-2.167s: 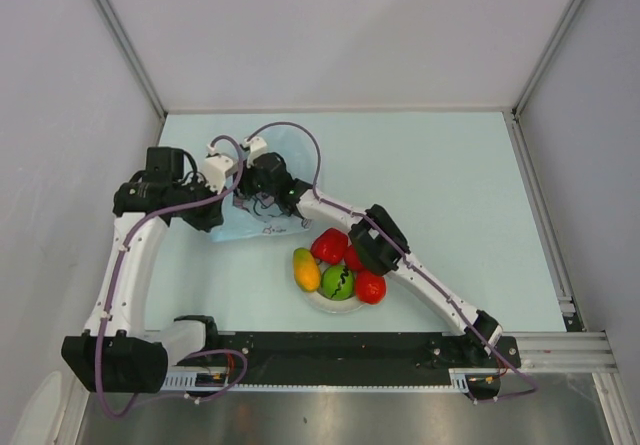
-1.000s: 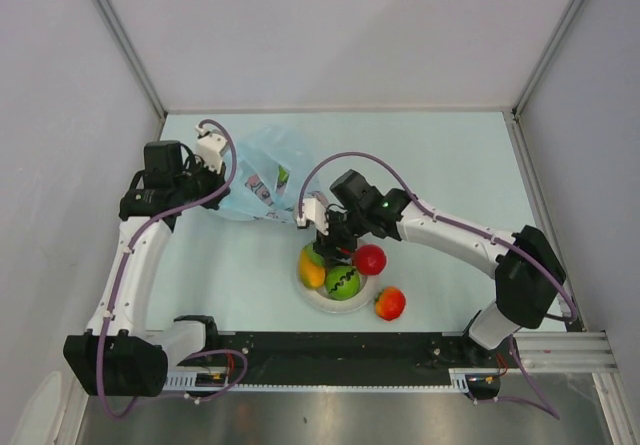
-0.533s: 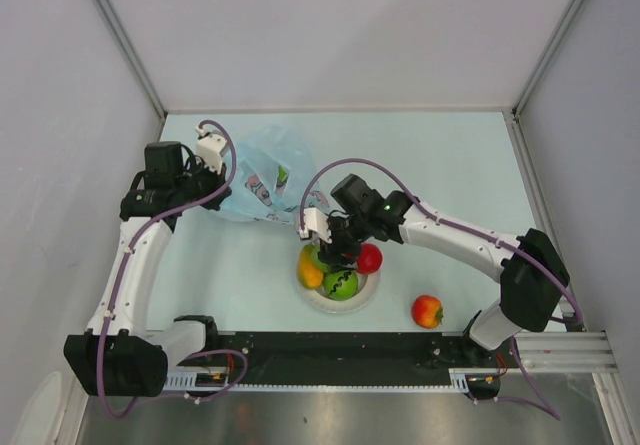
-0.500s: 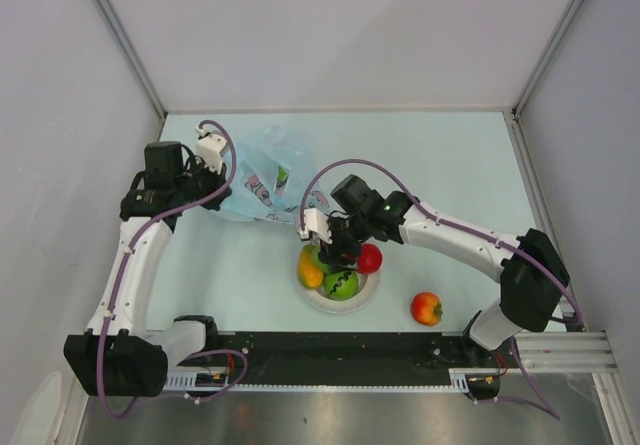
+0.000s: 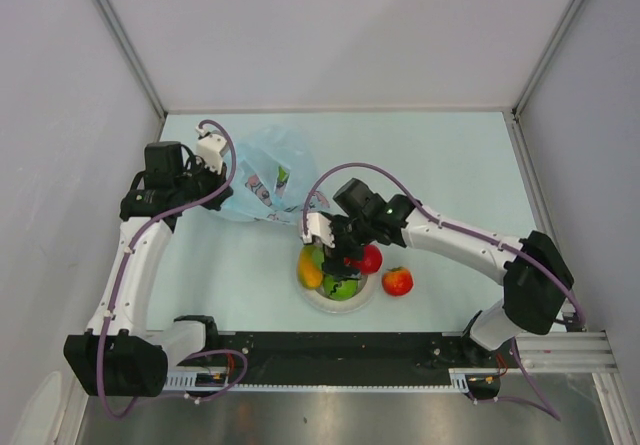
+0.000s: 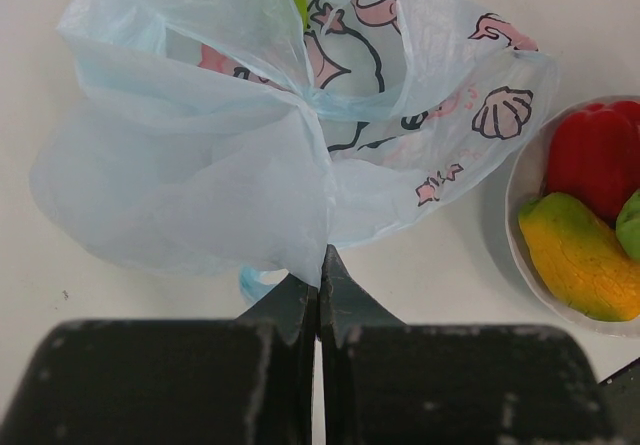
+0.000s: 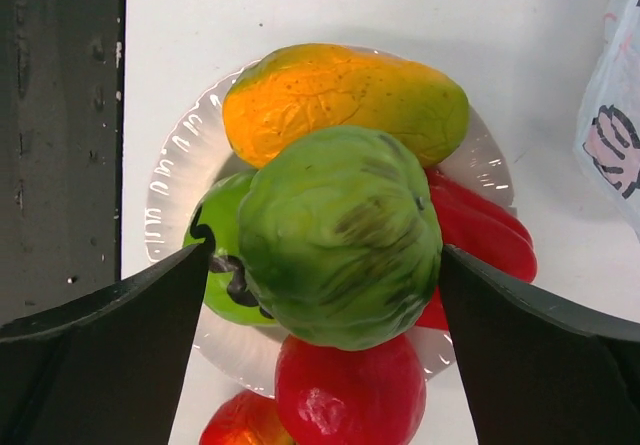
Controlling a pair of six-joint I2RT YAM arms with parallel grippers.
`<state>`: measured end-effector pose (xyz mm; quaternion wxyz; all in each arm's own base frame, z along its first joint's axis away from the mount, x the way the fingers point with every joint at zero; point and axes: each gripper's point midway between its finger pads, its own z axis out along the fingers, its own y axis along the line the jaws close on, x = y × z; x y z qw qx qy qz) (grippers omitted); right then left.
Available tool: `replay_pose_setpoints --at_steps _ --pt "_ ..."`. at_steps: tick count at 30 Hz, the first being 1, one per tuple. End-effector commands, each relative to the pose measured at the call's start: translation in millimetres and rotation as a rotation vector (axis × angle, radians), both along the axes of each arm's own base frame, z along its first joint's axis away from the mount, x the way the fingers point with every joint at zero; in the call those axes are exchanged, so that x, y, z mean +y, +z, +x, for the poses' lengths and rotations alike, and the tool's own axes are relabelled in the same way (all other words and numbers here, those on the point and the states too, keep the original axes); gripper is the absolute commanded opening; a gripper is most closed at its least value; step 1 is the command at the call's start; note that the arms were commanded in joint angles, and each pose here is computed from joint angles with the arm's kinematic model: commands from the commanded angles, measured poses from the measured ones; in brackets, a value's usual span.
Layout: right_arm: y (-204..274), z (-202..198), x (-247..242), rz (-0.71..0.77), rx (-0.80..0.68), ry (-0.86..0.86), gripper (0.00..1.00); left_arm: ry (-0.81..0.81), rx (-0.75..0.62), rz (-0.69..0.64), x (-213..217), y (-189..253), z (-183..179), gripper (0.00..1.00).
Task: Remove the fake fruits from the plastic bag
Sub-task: Place the fake fruit on the plate, then pick up the fake fruit from the center of the board.
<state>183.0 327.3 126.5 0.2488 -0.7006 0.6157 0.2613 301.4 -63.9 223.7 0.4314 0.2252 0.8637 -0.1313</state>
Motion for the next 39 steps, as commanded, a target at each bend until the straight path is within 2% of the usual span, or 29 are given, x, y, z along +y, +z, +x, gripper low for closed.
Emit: replay_pose_setpoints --at_steps 1,8,11,14,16,20,26,36,39 --pt "32 -6 0 0.080 -0.043 0.014 1.00 -0.014 -0.041 -0.035 -5 13 2 0.00" --pt "69 8 -34 0.112 -0.107 -0.108 1.00 -0.018 -0.044 -0.049 -7 16 1 0.00" --pt "66 18 -69 0.061 -0.079 -0.226 1.00 -0.016 -0.045 -0.045 -7 16 2 0.00" --pt "41 28 -111 -0.019 -0.006 -0.396 1.00 -0.012 -0.037 -0.039 -6 12 0 0.00" --pt "20 23 -137 -0.094 0.067 -0.444 1.00 -0.010 -0.031 -0.034 -5 9 -1 0.00" --pt "-6 -11 -166 -0.219 0.172 -0.326 1.00 -0.008 -0.020 -0.008 -1 1 -3 0.00" --pt "-27 -49 -171 -0.250 0.210 -0.139 1.00 0.000 -0.005 0.000 1 -3 -3 0.00" --pt "-73 -27 -161 -0.286 0.139 -0.201 1.00 0.010 -0.006 0.000 2 -2 -2 0.00" --pt "-77 -21 -159 -0.269 0.105 -0.218 0.92 0.010 -0.010 0.000 2 -1 -2 0.00"
